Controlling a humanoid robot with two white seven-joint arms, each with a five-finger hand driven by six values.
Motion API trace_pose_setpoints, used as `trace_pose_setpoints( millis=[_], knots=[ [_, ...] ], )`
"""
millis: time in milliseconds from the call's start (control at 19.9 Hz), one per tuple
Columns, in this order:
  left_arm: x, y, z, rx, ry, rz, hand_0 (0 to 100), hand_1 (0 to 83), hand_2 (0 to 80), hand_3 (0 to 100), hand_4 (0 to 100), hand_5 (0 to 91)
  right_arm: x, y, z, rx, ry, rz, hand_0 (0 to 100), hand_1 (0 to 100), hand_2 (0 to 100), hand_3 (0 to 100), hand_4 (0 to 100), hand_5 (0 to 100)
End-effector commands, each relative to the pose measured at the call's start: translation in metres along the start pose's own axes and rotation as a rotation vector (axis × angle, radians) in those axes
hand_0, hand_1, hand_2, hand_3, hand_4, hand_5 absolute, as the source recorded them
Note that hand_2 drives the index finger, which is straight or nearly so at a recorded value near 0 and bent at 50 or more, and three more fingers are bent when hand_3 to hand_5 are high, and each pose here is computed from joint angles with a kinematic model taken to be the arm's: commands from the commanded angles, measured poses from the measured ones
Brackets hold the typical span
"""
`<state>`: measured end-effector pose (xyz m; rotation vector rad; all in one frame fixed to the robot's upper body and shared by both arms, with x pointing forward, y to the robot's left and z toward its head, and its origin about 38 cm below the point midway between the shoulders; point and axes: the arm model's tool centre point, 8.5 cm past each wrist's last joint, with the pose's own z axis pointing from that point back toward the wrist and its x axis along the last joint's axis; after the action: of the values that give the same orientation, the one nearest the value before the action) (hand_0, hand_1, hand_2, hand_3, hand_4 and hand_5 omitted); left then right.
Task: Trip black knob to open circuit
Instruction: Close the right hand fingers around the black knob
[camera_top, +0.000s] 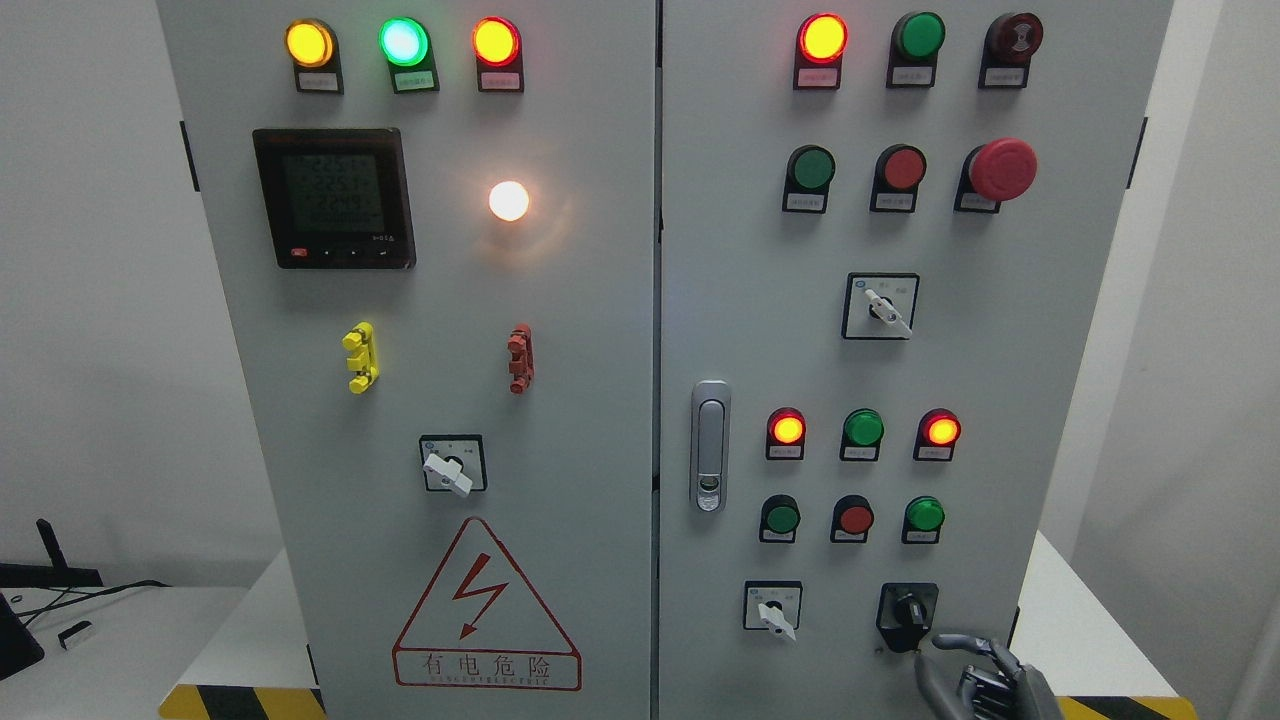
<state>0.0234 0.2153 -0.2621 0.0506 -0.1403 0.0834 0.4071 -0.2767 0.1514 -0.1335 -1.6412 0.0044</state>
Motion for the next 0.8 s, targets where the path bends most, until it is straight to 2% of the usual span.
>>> trace_pose_setpoints(
  millis=[0, 752],
  knots=[
    [0.0001, -0.0013, 0.0000, -0.006, -0.001, -0.030, 12, 38.9, 0.0, 0, 0, 0.0, -0.0001, 0.0035, -0.0030, 0.001, 0.002, -0.006, 32, 72, 42, 100, 100, 94],
    [0.0002, -0.0003, 0.0000, -0.004, -0.001, -0.030, 12, 38.9, 0.0, 0, 0, 0.0, 0.0025, 0.0042, -0.0022, -0.002, -0.007, -0.006, 32, 72, 42, 100, 100, 94]
  ],
)
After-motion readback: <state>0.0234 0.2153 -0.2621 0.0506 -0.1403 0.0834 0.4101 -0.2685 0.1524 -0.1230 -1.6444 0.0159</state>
